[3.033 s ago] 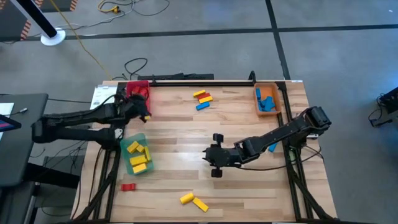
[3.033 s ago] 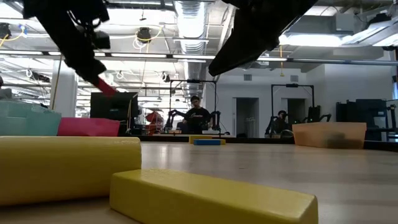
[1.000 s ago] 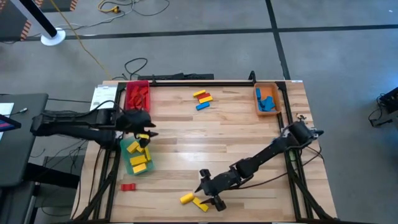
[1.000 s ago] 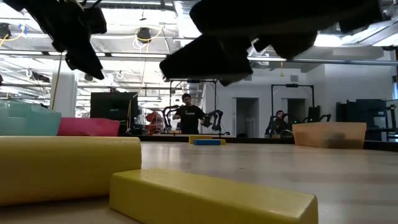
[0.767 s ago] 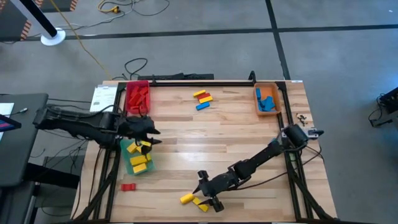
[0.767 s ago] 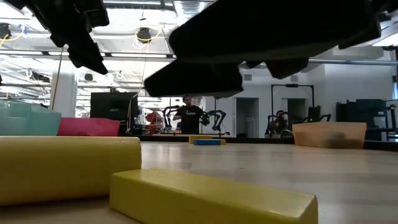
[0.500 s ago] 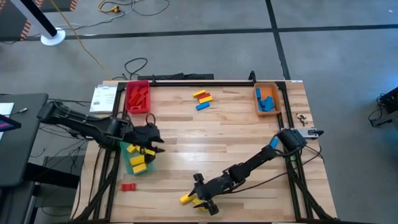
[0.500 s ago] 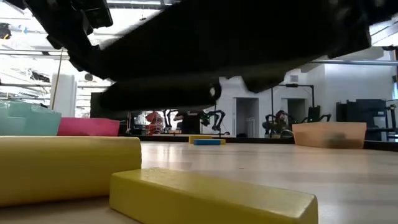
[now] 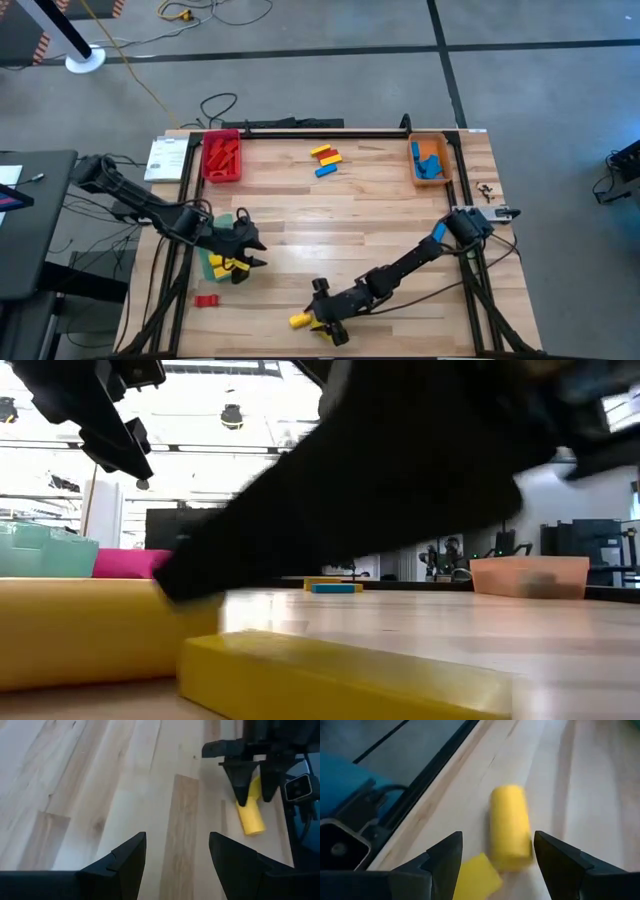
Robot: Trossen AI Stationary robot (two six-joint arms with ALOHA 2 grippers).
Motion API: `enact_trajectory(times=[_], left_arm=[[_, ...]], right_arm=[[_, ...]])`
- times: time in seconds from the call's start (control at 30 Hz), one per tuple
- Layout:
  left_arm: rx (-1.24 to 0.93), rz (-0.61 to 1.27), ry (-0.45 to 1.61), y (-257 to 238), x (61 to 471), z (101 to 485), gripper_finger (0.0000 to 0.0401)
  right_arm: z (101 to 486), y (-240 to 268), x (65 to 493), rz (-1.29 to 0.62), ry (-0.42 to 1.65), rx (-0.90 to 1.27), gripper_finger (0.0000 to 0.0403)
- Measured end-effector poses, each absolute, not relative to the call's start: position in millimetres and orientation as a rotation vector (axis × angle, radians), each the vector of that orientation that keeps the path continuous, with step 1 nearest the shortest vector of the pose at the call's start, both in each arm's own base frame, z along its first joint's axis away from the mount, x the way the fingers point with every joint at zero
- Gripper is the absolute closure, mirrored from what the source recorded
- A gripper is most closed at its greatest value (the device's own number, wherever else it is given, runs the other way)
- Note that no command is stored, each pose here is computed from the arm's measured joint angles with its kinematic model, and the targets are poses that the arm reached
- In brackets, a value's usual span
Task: Sort blocks
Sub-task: Put the yellow block into the green bin
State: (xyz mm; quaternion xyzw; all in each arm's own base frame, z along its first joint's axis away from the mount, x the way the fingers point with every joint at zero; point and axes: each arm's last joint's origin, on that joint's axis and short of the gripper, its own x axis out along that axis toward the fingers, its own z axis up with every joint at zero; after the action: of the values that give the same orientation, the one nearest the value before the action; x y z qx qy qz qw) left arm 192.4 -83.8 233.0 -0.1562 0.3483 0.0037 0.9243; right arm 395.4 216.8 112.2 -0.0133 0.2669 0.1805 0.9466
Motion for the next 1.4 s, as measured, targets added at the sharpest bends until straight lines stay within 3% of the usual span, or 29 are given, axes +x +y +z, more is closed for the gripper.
enact_trajectory(times=[0.4, 0.93, 1.4], left_arm=[[-0.344, -0.014, 0.697, -93.5, 189.0, 234.7, 0.0189], [-0.343, -0.018, 0.699, -94.1, 188.6, 234.6, 0.0189], [-0.306, -0.036, 0.699, -94.6, 188.4, 234.6, 0.0189]], right_arm=[[99.3, 222.2, 405.4, 0.363, 0.528, -0.029, 0.0156], [101.6, 222.8, 417.5, 0.356, 0.601, -0.104, 0.0274], [119.6, 213.9, 418.2, 0.333, 0.598, -0.116, 0.0269]])
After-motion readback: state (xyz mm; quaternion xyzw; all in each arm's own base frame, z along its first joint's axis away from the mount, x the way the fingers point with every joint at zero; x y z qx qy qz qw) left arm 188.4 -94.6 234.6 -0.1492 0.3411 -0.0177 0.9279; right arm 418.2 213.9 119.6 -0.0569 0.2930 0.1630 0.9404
